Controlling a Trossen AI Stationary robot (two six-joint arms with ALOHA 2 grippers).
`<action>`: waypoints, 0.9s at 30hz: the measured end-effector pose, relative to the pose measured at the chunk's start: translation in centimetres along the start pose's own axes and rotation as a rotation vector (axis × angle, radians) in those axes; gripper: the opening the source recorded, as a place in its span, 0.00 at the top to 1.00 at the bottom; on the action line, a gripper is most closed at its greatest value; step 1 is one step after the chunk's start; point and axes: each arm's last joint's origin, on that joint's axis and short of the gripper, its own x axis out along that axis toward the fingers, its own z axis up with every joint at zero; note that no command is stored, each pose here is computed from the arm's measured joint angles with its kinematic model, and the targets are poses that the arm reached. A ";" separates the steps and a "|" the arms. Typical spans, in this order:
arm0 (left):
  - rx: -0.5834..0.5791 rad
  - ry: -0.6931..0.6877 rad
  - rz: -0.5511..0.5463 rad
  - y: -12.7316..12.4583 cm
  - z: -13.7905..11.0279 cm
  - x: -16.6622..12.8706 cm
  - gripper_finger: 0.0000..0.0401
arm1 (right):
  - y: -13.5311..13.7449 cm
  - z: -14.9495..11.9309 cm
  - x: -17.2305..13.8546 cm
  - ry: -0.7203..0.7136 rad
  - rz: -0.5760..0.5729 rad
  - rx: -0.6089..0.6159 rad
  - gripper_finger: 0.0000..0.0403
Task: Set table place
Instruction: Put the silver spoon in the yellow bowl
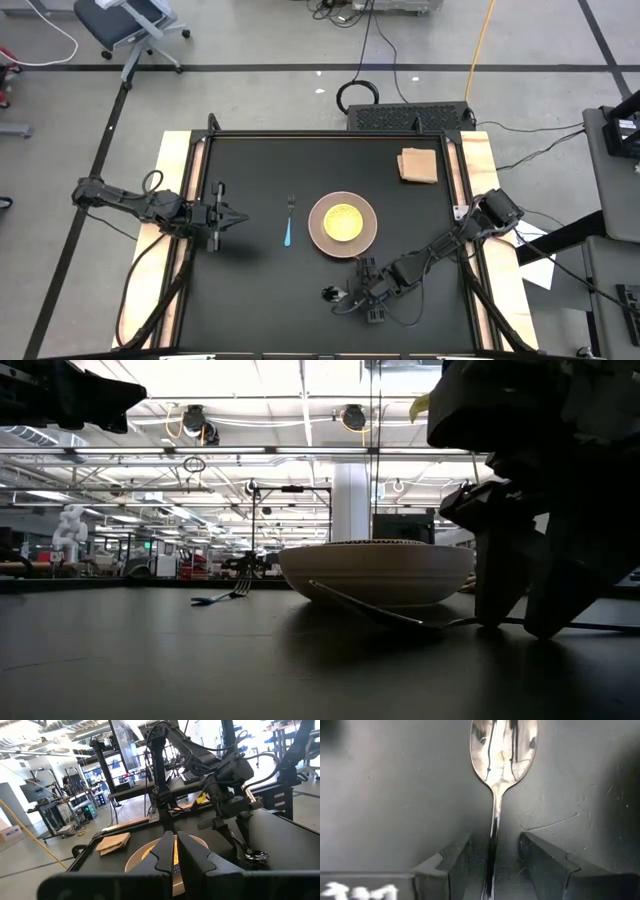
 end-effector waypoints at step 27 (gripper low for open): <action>0.002 0.007 0.024 0.1 0.0 0.0 0.93 | 0.2 -0.1 0.0 -0.017 -0.035 -0.023 0.96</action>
